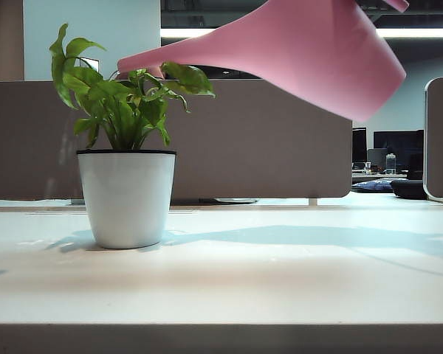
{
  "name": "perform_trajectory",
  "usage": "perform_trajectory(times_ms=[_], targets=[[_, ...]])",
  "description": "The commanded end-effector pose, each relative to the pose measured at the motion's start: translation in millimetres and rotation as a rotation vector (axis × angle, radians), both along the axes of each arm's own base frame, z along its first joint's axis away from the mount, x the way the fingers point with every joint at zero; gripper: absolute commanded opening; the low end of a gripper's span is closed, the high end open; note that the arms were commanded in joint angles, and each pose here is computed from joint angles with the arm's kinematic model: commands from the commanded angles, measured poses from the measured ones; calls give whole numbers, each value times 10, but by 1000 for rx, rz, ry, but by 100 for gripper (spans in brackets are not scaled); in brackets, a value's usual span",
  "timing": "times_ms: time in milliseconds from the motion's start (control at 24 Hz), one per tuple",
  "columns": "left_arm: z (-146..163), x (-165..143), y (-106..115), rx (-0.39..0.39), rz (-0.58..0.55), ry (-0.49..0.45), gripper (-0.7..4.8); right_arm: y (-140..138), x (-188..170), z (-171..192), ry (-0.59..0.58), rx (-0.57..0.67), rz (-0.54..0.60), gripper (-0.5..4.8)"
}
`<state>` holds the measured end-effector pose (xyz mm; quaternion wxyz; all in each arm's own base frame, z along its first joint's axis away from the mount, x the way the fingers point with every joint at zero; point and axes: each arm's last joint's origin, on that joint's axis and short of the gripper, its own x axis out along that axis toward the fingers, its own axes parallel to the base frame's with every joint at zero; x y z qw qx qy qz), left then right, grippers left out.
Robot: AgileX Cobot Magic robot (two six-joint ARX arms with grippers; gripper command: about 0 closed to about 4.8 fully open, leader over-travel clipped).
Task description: Pick up the watering can from the table, water the potted plant, and put the can back.
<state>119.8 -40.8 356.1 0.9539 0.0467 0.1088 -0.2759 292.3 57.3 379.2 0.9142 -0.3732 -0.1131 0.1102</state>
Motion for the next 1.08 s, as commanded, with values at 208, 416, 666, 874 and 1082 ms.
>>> perform_trajectory(times_ms=[208, 416, 666, 874, 1082], targets=[[26, -11, 1, -2, -6, -14, -5, -154, 25, -63, 28, 265, -127, 143], [14, -13, 2, 2, -5, -2, -5, -405, 135, -274, 95, 561, -183, 143], [12, -13, 3, 3, -2, 0, -5, -538, 362, -602, 100, 736, -158, 143], [12, -13, 3, 3, -2, 0, -5, -533, 573, -1005, 89, 737, -139, 143], [12, -12, 3, 4, 0, -1, -5, -532, 746, -1399, 140, 808, -148, 112]])
